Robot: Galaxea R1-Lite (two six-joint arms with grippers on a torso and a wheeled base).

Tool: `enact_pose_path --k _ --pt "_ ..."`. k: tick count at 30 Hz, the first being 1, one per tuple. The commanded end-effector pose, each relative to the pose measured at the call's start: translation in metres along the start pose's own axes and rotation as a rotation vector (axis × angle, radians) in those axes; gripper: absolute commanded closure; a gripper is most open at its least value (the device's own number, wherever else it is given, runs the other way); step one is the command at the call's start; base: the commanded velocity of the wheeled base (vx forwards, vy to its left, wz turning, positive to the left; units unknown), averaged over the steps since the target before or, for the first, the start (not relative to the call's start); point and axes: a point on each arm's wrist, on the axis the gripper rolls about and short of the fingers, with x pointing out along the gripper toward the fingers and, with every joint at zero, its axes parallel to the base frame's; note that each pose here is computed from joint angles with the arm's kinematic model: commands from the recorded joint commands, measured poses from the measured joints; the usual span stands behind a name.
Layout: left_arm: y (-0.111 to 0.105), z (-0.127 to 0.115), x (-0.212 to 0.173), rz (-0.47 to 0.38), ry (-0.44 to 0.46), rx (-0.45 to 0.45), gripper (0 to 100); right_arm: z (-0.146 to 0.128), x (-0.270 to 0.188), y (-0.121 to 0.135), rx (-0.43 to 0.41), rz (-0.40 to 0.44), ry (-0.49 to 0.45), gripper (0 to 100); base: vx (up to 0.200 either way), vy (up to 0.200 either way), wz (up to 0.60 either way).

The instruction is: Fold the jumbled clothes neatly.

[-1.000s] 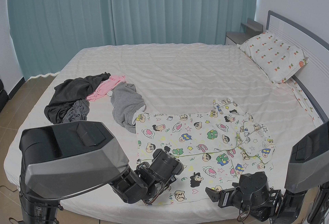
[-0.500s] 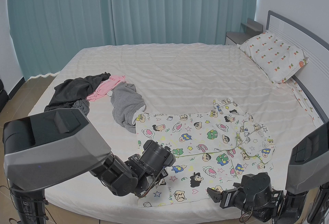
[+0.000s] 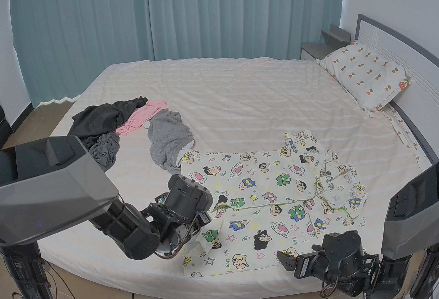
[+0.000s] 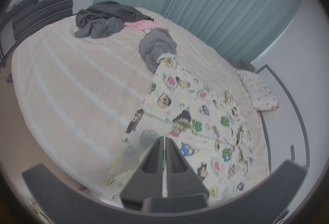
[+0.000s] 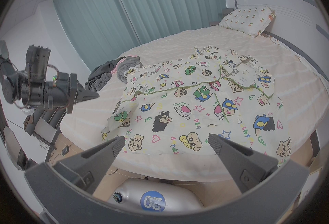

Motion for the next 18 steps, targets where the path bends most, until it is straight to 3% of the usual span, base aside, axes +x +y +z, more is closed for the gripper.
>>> enact_pose_path --k 1,2,3,14,18 --pt "0.016 -0.012 0.011 0.054 0.051 0.022 100 -0.001 0.0 0.0 -0.002 0.001 0.001 0 0.0 0.0 0.0" --pt "0.017 -0.013 0.012 0.059 0.056 0.024 100 0.0 0.001 0.0 -0.001 0.0 0.001 0 0.0 0.0 0.0" --pt "0.019 -0.016 0.014 0.062 0.074 0.029 0 -0.001 0.0 0.0 -0.002 -0.001 0.002 0 0.0 0.0 0.0" --pt "0.014 -0.025 0.015 0.033 0.123 0.028 0 -0.003 0.002 -0.001 -0.007 -0.009 0.013 0 0.0 0.0 0.0" --pt "0.001 -0.031 0.025 -0.003 0.116 -0.047 0 -0.003 0.002 -0.001 -0.003 -0.009 0.012 0 0.0 0.0 0.0"
